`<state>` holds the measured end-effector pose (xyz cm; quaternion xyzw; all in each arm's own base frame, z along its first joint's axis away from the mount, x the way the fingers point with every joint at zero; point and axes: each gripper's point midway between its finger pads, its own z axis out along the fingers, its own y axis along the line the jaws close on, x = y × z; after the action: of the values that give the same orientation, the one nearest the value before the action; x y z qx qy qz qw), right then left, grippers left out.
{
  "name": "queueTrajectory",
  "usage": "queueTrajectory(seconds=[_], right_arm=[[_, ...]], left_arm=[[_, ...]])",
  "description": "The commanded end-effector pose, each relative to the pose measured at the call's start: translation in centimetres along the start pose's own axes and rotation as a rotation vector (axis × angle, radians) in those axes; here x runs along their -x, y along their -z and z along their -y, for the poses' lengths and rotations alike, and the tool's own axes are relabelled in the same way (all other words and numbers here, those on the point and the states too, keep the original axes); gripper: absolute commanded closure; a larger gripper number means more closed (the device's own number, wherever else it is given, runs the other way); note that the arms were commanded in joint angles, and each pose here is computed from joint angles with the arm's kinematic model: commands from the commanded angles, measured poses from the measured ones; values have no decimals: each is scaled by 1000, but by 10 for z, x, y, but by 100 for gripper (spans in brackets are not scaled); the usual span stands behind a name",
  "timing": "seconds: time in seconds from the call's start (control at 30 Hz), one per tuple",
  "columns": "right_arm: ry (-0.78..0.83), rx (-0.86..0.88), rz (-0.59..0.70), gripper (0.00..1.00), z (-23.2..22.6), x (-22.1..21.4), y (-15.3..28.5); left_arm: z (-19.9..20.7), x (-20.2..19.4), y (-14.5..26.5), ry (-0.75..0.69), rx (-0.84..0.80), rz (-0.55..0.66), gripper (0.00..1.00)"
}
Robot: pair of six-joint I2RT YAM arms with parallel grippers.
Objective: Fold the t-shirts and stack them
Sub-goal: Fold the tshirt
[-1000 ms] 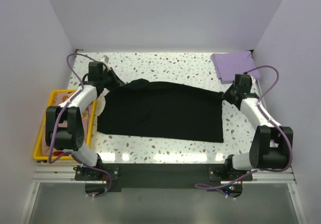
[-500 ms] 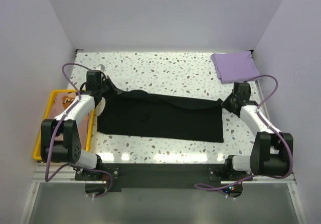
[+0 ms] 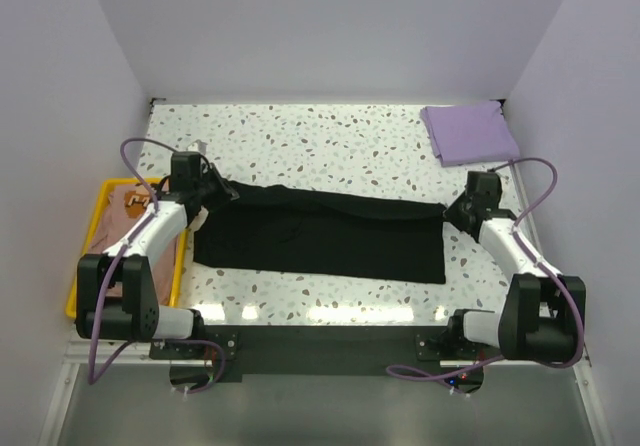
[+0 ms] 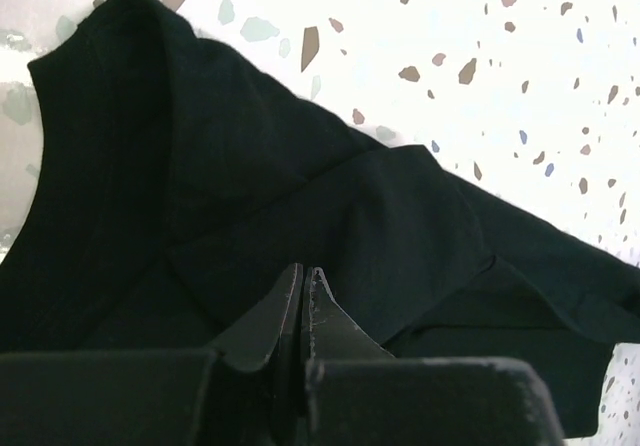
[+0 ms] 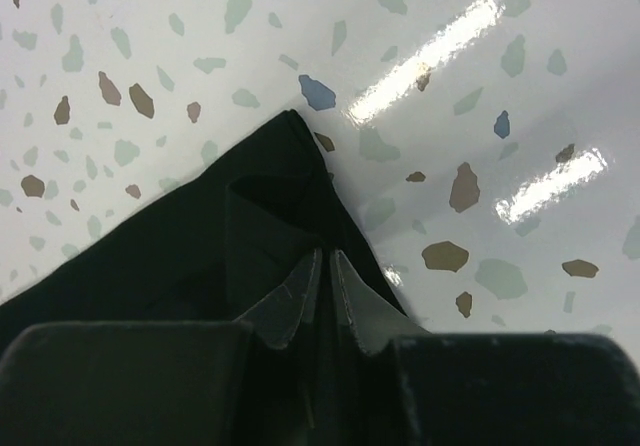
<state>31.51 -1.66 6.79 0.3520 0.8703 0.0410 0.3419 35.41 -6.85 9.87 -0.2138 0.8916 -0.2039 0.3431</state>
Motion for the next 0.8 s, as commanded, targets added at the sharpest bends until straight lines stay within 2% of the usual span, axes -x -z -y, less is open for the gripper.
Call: queueTrajectory(seconds=[0.0, 0.07, 0.1, 0.17, 0.3, 0.43, 0.63, 0.77], right_arm=[[-34, 5, 40, 86, 5, 3, 5], [-35, 13, 29, 79, 6, -1, 8], [-39, 22, 28, 73, 5, -1, 9], [-37, 53, 17, 66, 1, -3, 16], [-20, 94, 23, 56, -5, -1, 27], [1, 146, 8, 55, -16, 1, 34], [31, 152, 28, 54, -26, 3, 41], [66, 180, 6, 54, -45, -10, 34]], left_arm=[[-7, 0, 4, 5, 22, 24, 100], [-8, -2, 4, 12, 22, 20, 92], [-9, -3, 4, 15, 24, 20, 78], [-9, -2, 6, 18, 23, 30, 67], [-7, 4, 13, 17, 23, 63, 57], [-4, 12, 17, 12, 23, 87, 55], [-1, 7, 11, 12, 34, 63, 55], [12, 1, 4, -11, 56, 59, 47]])
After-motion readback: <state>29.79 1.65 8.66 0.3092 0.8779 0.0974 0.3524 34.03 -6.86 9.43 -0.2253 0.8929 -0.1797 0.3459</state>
